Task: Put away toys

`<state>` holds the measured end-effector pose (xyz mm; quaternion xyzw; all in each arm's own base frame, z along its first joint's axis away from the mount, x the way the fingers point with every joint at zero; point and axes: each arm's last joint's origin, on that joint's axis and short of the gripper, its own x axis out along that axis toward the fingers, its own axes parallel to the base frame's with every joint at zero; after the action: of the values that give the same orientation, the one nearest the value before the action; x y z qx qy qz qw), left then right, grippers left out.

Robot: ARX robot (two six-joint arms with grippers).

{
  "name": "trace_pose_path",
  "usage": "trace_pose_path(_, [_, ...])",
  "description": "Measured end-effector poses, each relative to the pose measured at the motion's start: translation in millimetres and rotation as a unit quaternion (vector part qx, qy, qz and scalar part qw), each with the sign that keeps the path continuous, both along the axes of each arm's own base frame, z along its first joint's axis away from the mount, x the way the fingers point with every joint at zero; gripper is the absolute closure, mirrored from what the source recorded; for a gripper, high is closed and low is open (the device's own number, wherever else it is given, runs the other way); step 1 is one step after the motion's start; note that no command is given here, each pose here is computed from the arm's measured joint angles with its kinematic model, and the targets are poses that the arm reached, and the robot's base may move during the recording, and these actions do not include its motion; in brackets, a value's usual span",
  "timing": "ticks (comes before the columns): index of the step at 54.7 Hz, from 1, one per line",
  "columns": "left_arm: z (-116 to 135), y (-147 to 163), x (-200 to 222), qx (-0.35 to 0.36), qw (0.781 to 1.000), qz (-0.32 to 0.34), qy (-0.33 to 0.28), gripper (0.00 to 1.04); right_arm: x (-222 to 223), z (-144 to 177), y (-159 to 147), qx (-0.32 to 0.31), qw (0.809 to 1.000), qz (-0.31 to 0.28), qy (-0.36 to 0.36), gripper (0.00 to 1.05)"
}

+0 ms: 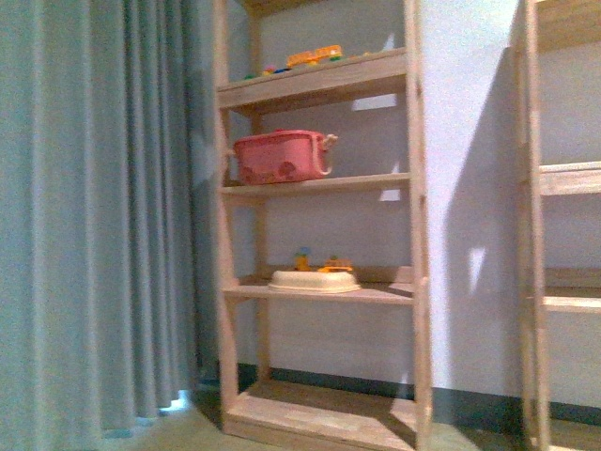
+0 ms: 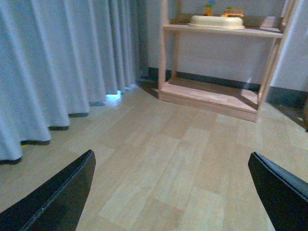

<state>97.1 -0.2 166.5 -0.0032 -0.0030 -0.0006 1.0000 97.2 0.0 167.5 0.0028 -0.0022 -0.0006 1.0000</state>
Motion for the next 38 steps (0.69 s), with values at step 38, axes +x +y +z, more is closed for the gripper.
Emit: trace_pose_path(38, [0.0,0.1,0.0,0.000,1.000,0.002,0.000,0.06,0.0,0.0,0.4,0.000,1.000,0.007,0.000,0.98])
